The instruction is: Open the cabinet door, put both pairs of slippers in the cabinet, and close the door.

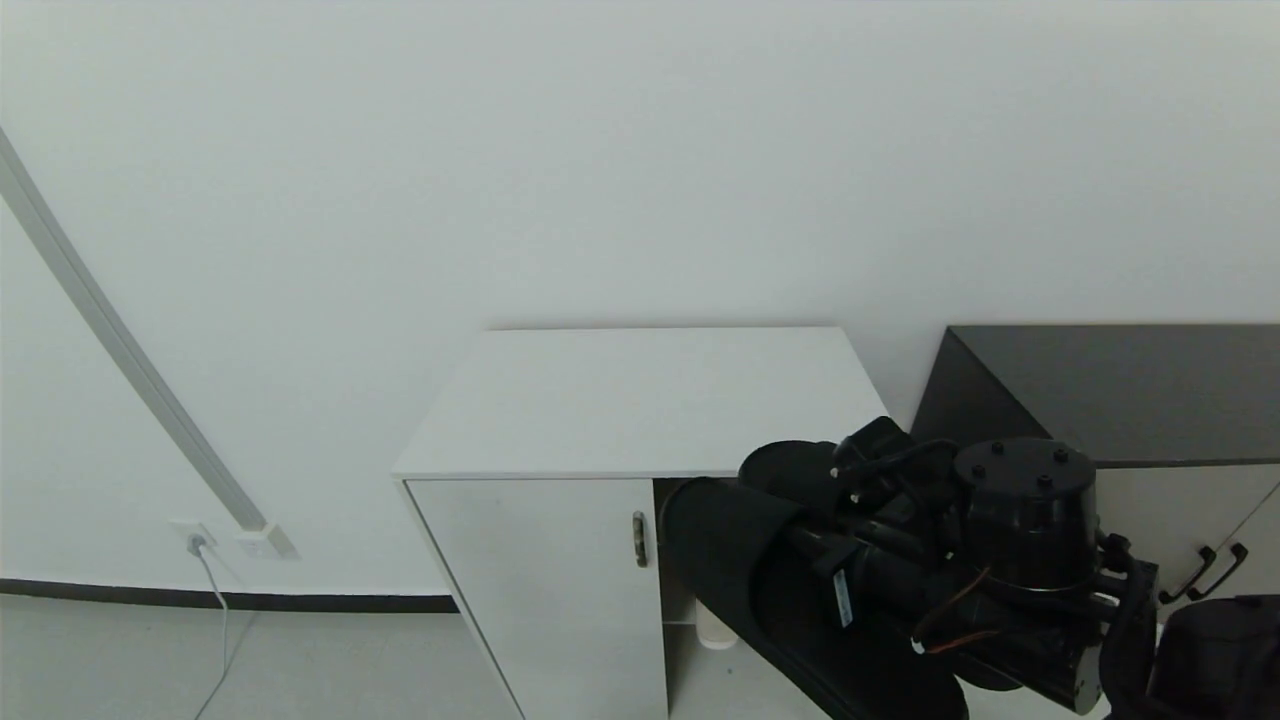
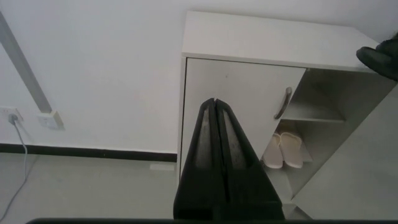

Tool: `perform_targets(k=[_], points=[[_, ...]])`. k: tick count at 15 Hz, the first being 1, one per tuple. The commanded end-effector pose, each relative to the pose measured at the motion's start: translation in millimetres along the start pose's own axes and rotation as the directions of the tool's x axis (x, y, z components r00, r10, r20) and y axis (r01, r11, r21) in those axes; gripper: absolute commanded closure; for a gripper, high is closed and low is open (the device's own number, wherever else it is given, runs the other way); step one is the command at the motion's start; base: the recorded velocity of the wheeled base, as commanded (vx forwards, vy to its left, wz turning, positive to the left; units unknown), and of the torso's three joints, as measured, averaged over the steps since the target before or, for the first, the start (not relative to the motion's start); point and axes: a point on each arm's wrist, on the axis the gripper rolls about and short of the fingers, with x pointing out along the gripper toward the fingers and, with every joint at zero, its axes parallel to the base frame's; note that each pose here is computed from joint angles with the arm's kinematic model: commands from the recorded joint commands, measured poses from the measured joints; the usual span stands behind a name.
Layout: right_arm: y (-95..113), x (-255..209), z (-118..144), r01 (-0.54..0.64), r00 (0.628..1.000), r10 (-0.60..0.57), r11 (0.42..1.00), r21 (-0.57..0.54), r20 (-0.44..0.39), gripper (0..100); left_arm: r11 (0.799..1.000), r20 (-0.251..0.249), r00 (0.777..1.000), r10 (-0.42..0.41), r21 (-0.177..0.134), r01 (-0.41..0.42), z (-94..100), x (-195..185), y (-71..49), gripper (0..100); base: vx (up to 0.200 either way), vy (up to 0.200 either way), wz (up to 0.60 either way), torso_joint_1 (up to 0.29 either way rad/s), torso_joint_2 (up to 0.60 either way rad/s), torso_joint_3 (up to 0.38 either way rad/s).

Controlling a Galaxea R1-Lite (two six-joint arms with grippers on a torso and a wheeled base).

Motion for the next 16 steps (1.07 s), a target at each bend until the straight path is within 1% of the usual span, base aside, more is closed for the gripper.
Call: perform_targets(k=[1,2,4,9,16], points=[[3.0,-2.7,1.3,-0.007,1.0,0.007,1.0,-0.004,0.007,100,1.0,0.0,1.0,0.001,-0.001,-0.001,0.1,0.1,0.0,100,0.0,0.0,0.0,-0.154,0.35,0.198],[8.4,-10.7,3.9,-0.029,0.999,0.029,1.0,-0.009,0.02,100,1.0,0.0,1.0,0.001,-0.001,-0.001,0.1,0.1,0.0,100,0.0,0.0,0.0,-0.168,0.36,0.198],[14.6,-17.2,0.8,-0.054,0.998,0.054,0.998,-0.016,0.013,100,1.0,0.0,1.0,0.001,-0.001,-0.001,0.1,0.1,0.0,100,0.0,0.0,0.0,-0.166,0.36,0.198],[15.2,-18.4,-4.1,-0.057,0.998,0.057,0.998,-0.017,-0.005,100,1.0,0.0,1.0,0.002,-0.002,-0.002,0.1,0.1,0.0,100,0.0,0.0,0.0,-0.175,0.4,0.226],[15.2,-17.7,-7.2,-0.056,0.998,0.056,0.998,-0.022,-0.017,100,1.0,0.0,1.0,0.001,-0.002,-0.001,0.1,0.1,0.0,100,0.0,0.0,0.0,-0.223,0.54,0.313]])
